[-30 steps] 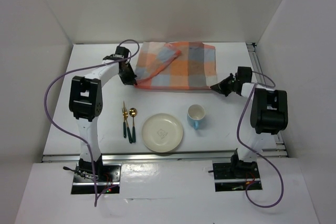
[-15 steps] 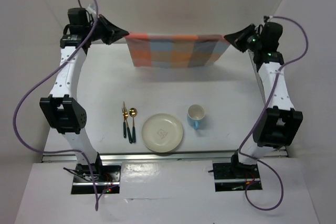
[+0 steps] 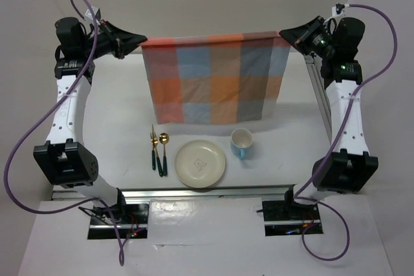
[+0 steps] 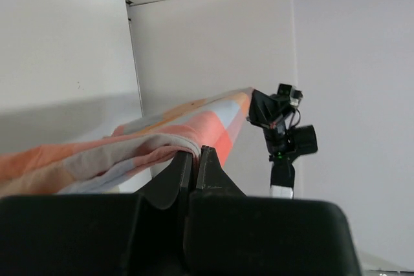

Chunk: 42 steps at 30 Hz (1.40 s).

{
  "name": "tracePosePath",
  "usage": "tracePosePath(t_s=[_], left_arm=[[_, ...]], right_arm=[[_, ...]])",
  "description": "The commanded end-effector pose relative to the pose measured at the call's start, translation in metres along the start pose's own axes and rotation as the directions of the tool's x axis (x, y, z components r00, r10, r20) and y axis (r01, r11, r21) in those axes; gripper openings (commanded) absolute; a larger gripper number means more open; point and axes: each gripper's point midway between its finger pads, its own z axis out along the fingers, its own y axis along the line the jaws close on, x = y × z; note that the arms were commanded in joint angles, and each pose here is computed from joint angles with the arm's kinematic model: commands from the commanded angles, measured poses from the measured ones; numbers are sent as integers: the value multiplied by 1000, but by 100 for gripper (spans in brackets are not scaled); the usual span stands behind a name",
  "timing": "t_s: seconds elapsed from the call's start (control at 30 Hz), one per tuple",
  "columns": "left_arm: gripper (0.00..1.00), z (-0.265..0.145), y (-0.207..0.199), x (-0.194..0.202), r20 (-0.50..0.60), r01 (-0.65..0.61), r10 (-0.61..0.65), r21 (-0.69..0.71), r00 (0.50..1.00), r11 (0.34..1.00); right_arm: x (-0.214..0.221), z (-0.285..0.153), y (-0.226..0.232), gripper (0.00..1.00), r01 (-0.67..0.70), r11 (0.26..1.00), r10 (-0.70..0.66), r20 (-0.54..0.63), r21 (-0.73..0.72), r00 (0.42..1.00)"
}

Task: Set the dinner table for one person

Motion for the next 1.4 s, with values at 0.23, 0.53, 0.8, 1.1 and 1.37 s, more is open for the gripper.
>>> tracePosePath(t_s=[0.23,0.53,0.8,1.1,1.37], left_arm=[[0,24,19,-76,105,-28,27,10,994,1000],[0,63,31,-123,53,-89,85,87,995,992],[0,39,92,-94,43,-29,30,-45,999,999],[100,-31,276,35,15,201,-222,-486,975,850],[92,-60,258,-2,88,67,-13,-656,996,752]], right_arm=[[-51,76,-65,0,2,999,-5,49,50,999],[-74,110,-68,0,29,999,-27,74,-21,997],[15,97,-109,0,-39,998,42,-77,45,996],[190,36,-164,83,-80,974,153,-362,210,919],[203,-10,-193,98,77,892,93,-347,446,933]])
